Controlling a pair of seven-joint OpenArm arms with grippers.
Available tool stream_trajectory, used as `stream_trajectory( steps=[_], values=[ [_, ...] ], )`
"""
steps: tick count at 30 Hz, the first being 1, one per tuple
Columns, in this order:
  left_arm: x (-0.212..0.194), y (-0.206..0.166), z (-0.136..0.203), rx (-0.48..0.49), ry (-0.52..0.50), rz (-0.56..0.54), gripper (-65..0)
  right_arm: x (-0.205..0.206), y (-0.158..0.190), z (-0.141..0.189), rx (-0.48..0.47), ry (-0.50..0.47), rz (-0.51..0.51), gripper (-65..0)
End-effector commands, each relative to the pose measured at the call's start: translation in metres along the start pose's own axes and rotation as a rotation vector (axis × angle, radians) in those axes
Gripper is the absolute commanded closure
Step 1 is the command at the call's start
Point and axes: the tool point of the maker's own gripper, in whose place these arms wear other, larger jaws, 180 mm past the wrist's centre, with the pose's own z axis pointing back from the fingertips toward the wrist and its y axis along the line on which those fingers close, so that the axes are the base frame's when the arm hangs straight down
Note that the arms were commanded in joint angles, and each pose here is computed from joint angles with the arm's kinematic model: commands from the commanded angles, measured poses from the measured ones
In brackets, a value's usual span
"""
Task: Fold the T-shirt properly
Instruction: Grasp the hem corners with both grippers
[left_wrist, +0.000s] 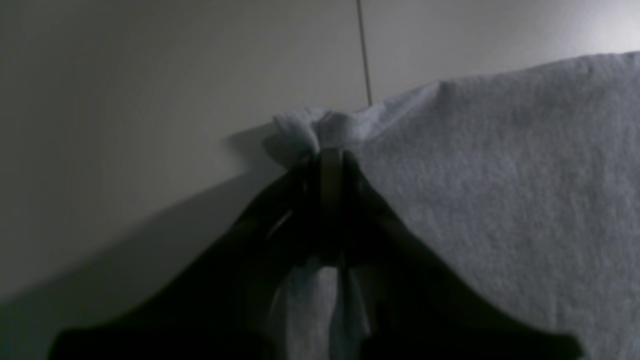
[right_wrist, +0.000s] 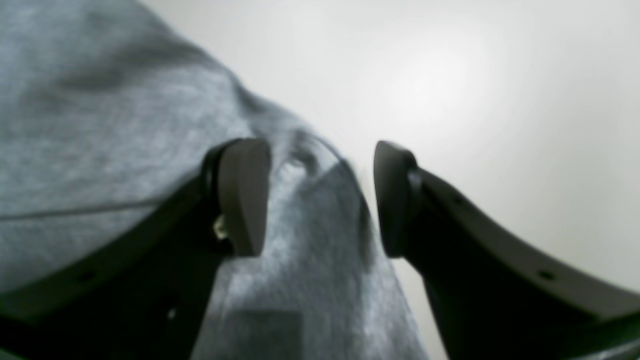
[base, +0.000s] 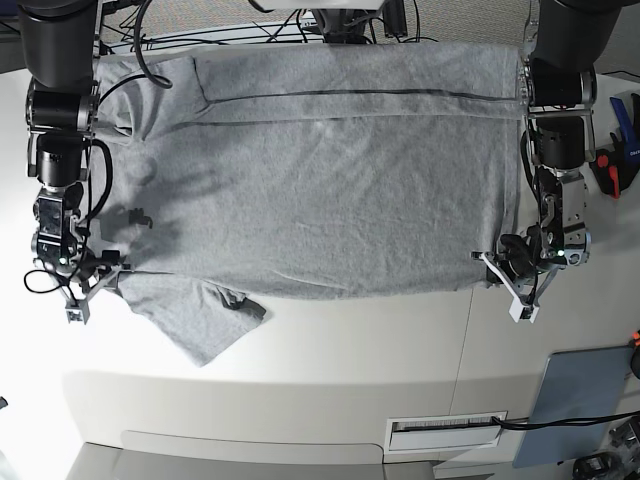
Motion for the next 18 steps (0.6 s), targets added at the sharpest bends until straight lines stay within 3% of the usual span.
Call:
stream_trajectory(
  steps=[1, 9, 14, 18],
  values=[
    [0.009, 0.009, 0.005, 0.024, -0.001, -0.016, 0.0, 0.015, -0.013, 0.004, -0.025, -0.025, -0.004, -33.1],
    [0.010, 0.009, 0.005, 0.024, -0.002, -0.016, 0.0, 0.000, 0.008, 0.000, 0.088, 0.023, 0.008, -31.4],
    [0.009, 0.009, 0.005, 0.024, -0.001, -0.016, 0.0, -0.013, 0.006, 0.001, 0.078, 0.091, 0.007, -13.0],
    [0.010, 0.009, 0.005, 0.024, -0.002, -0.016, 0.0, -0.016, 0.001, 0.001, 0.048, 0.107, 0.054, -2.2]
  ],
)
